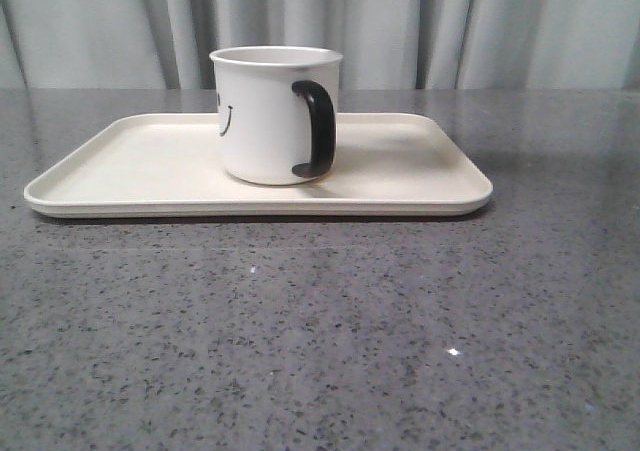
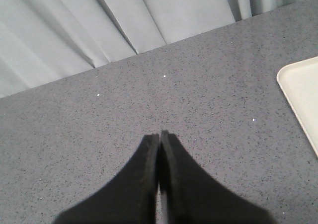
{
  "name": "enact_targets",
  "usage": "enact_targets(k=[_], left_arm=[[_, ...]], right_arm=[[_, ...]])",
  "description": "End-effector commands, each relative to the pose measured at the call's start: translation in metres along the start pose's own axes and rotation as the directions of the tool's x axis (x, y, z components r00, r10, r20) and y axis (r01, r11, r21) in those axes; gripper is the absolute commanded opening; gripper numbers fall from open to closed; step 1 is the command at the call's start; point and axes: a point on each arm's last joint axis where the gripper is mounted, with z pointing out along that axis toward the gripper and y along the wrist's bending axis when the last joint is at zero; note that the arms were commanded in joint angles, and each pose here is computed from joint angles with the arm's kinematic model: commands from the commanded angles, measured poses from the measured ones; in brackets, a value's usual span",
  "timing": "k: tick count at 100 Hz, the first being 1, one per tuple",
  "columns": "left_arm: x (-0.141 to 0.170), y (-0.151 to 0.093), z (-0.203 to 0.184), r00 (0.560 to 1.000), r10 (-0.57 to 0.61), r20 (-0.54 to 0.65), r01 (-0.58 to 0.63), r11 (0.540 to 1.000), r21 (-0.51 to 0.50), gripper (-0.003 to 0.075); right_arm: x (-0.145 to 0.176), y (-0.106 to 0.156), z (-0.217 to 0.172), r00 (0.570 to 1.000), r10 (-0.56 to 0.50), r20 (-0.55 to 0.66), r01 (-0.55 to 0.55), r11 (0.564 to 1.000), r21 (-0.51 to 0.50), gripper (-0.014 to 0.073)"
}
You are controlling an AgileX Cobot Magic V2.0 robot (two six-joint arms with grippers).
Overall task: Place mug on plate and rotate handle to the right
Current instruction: 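Lower the right gripper into the mug and grip its rim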
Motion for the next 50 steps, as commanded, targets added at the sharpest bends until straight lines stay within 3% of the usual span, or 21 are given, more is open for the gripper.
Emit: enact_targets(k=[1,50], left_arm=[[-0.006,0.004,-0.004,0.999,-0.014,0.044,0.015,1.0,-0.017,-0.002],[-0.006,0.004,-0.004,0.999,-0.014,0.044,0.015,1.0,-0.017,-0.002]], right_arm=[[-0.018,0.004,-0.021,0.993,-0.007,0.121,0.006,1.0,0.004,0.0367],[-0.005,-0.003,0.012,1.0,0.013,0.006,-0.013,1.0,-0.011,0.0367]])
